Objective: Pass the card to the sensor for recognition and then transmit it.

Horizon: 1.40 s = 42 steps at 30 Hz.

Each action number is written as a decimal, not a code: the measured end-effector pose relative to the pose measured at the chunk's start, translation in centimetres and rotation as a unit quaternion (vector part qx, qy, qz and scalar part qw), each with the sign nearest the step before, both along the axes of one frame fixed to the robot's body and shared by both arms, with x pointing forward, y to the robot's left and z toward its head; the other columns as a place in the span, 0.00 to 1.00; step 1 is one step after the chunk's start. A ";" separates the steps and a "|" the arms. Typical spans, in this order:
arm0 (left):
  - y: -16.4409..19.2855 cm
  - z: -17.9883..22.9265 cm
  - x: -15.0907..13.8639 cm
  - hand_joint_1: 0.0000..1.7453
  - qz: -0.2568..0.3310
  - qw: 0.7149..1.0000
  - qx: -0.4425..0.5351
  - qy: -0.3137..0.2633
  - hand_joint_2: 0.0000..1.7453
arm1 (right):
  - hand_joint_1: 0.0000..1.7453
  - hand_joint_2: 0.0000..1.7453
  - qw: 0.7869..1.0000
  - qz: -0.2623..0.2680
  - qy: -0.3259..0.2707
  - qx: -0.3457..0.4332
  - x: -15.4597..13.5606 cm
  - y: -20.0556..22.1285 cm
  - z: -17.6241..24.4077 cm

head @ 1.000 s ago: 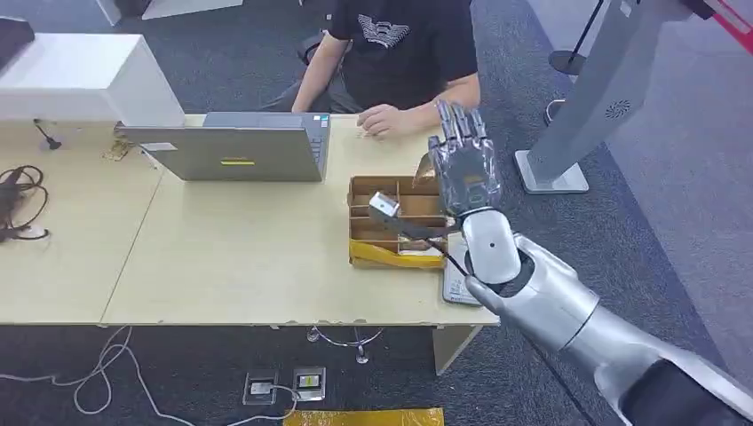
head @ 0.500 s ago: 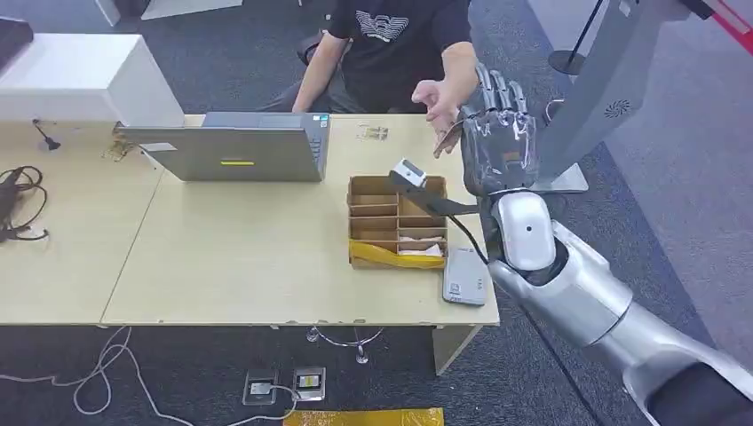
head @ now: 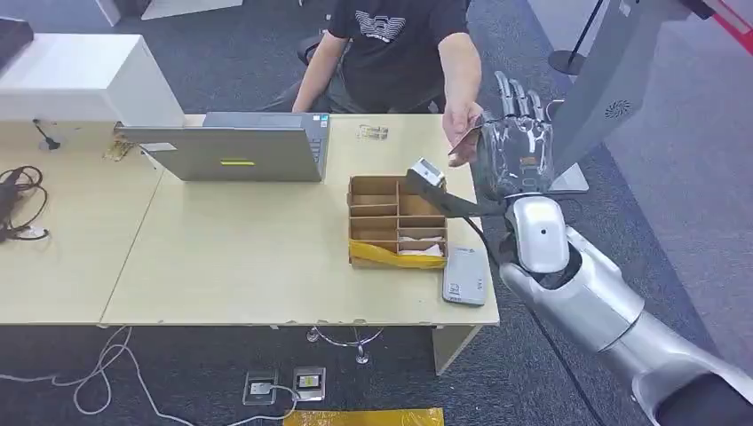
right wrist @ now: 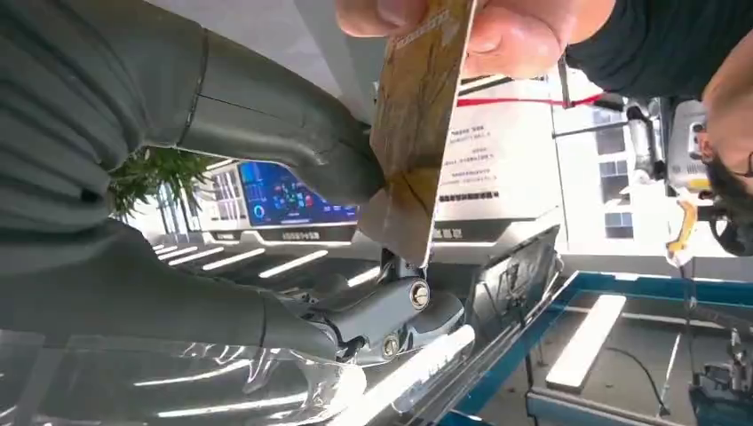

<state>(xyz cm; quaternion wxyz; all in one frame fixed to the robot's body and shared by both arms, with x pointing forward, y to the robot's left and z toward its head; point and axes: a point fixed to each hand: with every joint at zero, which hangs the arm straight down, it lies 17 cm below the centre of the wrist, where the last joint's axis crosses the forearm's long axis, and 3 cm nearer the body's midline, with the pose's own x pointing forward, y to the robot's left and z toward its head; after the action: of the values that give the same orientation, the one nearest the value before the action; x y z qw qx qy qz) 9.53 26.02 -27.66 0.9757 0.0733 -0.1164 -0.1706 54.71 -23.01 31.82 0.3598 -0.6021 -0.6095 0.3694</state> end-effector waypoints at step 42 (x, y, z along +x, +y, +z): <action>-1.4 -0.1 -1.1 0.00 0.044 0.999 -0.014 0.018 0.00 | 0.00 1.00 0.962 -0.195 0.072 0.178 -5.1 -19.3 -5.9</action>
<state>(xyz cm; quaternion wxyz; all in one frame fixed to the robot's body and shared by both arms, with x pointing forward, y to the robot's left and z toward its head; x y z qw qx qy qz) 8.45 24.64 -27.78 0.9852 0.0615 -0.0975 -0.1271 49.61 -42.28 25.90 0.5693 -0.6069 -0.5091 0.2198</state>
